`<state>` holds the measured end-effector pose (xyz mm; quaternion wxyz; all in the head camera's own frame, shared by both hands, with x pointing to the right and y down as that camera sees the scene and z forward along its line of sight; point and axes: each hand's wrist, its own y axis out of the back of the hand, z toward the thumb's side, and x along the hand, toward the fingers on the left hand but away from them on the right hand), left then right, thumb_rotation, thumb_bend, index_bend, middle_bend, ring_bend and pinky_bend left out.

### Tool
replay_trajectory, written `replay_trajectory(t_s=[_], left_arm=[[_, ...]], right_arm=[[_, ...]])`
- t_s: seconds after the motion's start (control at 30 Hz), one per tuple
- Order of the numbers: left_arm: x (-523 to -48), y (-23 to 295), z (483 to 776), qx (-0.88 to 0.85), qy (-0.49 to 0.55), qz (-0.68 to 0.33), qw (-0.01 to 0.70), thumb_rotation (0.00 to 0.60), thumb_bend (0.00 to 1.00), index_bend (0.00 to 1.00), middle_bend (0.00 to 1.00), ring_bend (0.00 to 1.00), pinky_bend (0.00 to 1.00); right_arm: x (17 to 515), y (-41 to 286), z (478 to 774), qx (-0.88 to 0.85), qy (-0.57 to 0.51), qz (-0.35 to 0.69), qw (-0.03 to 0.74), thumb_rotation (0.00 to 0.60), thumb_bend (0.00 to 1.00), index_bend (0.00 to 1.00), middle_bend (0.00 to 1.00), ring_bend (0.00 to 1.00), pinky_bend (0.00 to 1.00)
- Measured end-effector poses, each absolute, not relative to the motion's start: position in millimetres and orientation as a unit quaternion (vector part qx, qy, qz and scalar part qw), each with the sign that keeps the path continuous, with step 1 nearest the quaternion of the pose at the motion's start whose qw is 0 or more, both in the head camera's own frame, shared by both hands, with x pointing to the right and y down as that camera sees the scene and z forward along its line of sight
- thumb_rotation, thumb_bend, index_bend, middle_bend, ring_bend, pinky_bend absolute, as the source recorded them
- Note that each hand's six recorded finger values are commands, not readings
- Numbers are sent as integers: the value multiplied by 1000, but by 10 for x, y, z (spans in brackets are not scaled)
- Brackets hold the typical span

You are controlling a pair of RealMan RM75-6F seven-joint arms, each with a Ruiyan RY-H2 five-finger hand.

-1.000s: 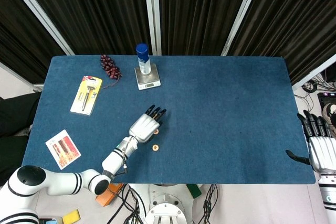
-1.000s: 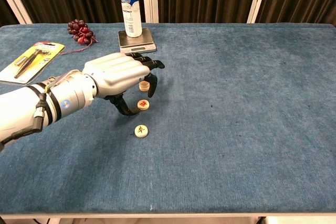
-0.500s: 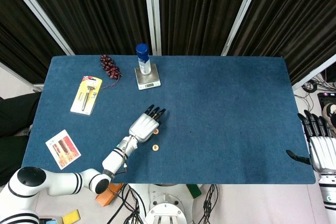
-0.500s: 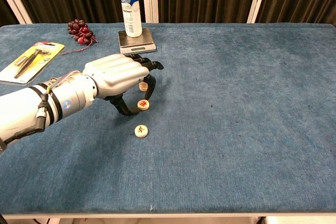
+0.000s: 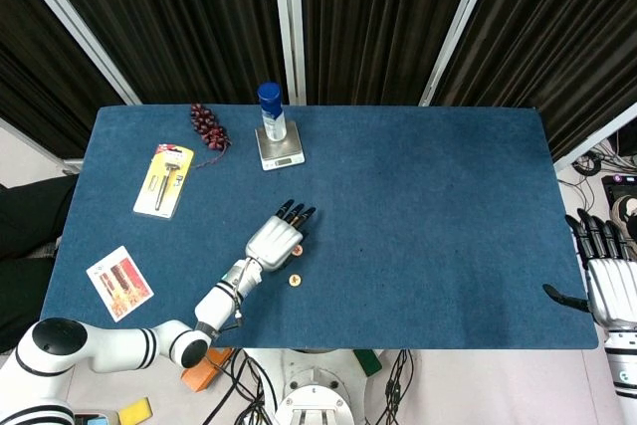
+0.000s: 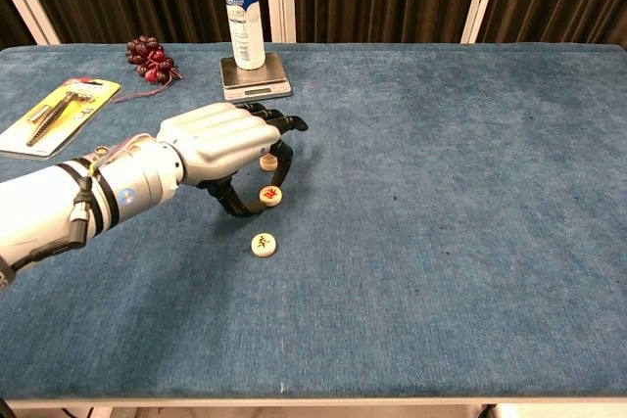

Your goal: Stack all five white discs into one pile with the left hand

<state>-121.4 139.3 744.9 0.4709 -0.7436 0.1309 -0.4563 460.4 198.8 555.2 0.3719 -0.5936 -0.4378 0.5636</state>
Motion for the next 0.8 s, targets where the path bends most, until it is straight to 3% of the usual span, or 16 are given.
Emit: replay_trajectory(t_s=[0.4,0.8], left_arm=[[-1197,987,7188,-758,201,-457,420,600,410,516,0,0,0],[-1254,756,7303,-741,201,-507,392,600,402,512,0,0,0]], right_arm=[[4599,1981,5537,-593,-439,561,374,600,128,0,0,0,0],[4625,1995,5555,-593,-440,563,371,600,128,0,0,0,0]])
